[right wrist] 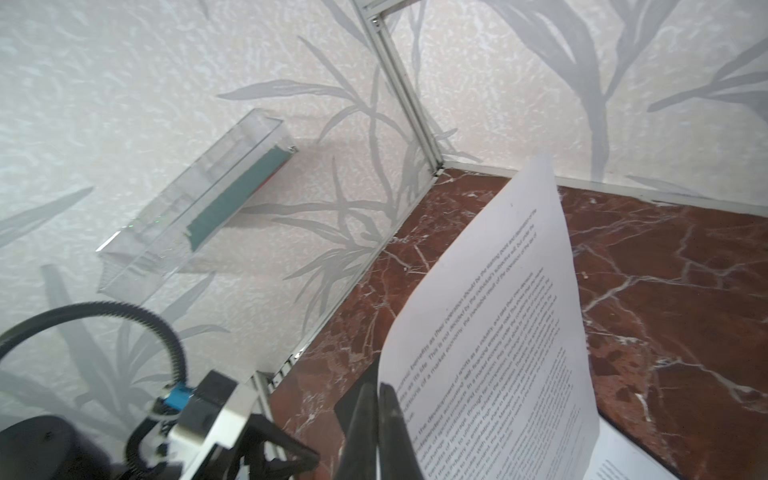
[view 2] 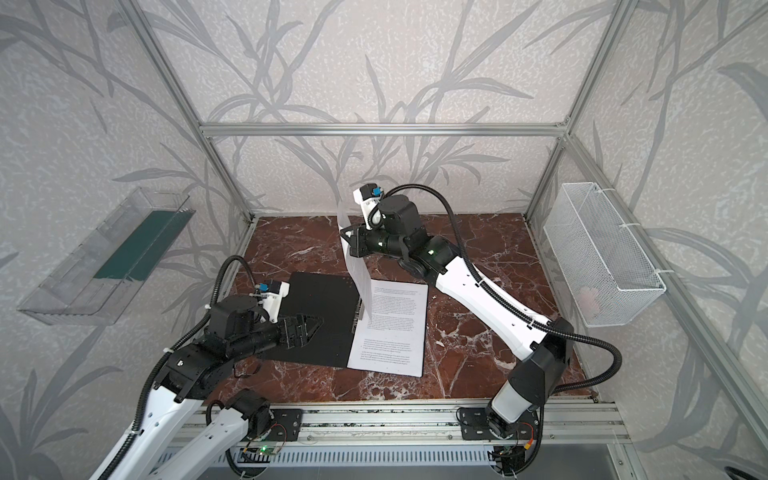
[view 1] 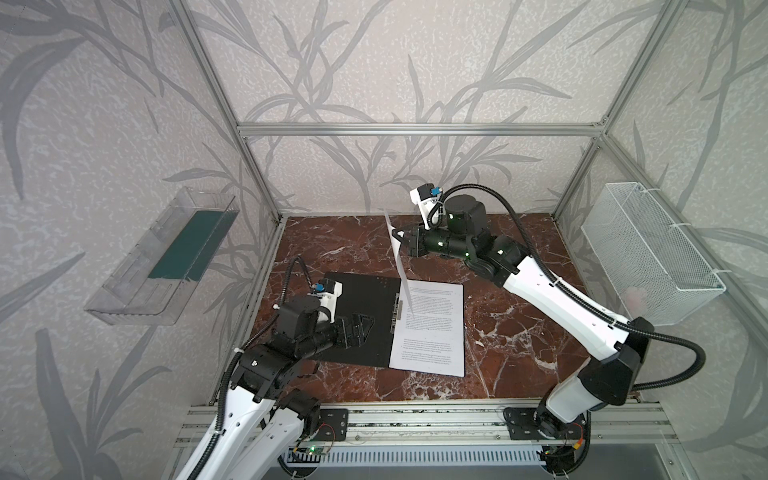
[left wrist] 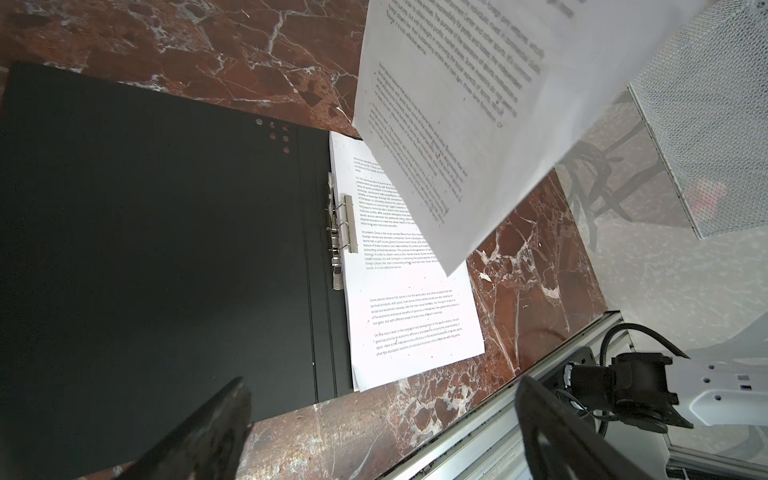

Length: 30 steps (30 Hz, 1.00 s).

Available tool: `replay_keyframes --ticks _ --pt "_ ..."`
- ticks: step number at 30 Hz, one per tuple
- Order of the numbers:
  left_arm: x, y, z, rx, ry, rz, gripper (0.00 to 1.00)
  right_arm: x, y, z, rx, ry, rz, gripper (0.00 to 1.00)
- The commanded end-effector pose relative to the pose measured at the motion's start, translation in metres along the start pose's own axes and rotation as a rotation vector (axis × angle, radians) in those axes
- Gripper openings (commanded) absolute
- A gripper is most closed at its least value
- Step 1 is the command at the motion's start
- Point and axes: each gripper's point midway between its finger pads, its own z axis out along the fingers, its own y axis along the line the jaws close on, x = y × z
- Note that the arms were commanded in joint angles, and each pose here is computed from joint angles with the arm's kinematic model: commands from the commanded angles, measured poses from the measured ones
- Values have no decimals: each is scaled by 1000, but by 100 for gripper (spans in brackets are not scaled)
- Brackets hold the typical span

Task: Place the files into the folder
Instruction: 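Pinch the loose sheet with the right gripper and drag it onto the folder, then hold the sheet with the right gripper while the left gripper grasps its nearer edge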

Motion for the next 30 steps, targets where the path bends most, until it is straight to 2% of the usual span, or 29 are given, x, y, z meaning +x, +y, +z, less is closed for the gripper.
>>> replay_keyframes --ticks 1,6,9,10,12,19,21,26,30 --pt "-4 12 -7 -62 -48 -12 99 0 30 -21 -104 4 35 0" --pt "-14 20 -20 -92 -137 -24 99 14 32 -32 -137 12 89 0" --pt "-15 21 -23 -97 -154 -29 99 29 7 -32 -89 42 132 0" --pt "-15 21 -22 -95 -152 -29 99 35 -5 -31 -73 56 187 0" --pt "-13 20 -19 -85 -133 -30 99 51 -31 -29 -52 86 254 0" --pt "-9 12 -1 -40 -47 -55 99 109 -129 -33 81 216 366 0" --pt "-6 4 11 25 -16 -90 99 120 -152 -34 102 243 362 0" --pt "9 4 46 89 54 -194 99 146 -193 -18 156 338 369 0" --pt "23 12 61 72 71 -228 99 165 -212 7 142 420 406 0"
